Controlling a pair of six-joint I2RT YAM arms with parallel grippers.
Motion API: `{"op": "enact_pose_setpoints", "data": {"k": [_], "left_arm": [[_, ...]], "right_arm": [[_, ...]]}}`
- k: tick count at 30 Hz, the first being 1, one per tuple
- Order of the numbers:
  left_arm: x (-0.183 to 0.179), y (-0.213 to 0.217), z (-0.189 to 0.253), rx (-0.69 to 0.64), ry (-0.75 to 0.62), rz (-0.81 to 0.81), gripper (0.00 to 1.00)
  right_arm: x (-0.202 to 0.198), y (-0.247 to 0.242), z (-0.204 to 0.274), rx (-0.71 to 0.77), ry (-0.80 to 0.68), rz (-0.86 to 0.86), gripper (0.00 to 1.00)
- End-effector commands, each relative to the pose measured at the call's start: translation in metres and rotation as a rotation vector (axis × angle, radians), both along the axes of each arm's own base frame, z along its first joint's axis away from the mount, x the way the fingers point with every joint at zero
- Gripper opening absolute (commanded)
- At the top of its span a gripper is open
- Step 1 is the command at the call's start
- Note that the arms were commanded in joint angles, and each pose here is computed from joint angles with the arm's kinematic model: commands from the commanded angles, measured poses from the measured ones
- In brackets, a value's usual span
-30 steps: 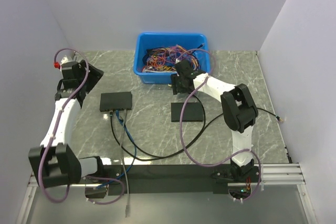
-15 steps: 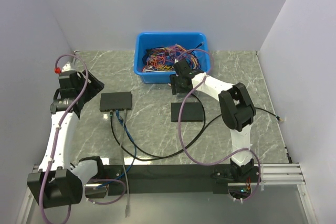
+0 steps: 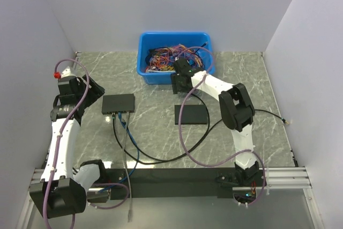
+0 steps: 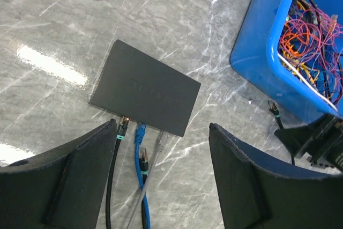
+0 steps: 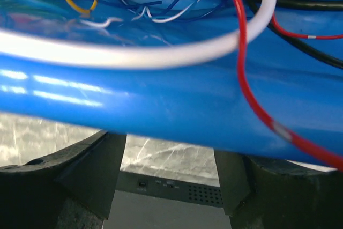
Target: Insert the plug into the switch port
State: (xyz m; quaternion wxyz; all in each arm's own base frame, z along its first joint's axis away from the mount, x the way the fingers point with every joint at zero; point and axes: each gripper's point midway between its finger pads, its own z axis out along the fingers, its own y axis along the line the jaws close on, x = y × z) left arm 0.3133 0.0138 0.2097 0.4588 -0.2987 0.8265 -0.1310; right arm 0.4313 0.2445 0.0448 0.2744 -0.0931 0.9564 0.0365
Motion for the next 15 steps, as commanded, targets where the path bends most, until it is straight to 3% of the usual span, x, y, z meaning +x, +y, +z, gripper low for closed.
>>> {"op": "enact_pose_setpoints", "data": {"k": [1, 4, 15], "left_arm": [[0.002, -0.001, 0.006, 0.014, -0.028, -0.028, 0.75], [0.002, 0.001, 0.006, 0.016, -0.027, -0.024, 0.75], [0.001, 0.0, 0.009, -0.007, -0.05, -0.041, 0.74]], "right_arm": [[0.02, -0.004, -0.038, -0.025, 0.045, -0.013, 0.72], [0.024, -0.013, -0.032, -0.038, 0.04, -0.045, 0.64], [-0.034, -0.066, -0.027, -0.068, 0.027, -0.196, 0.69]]}}
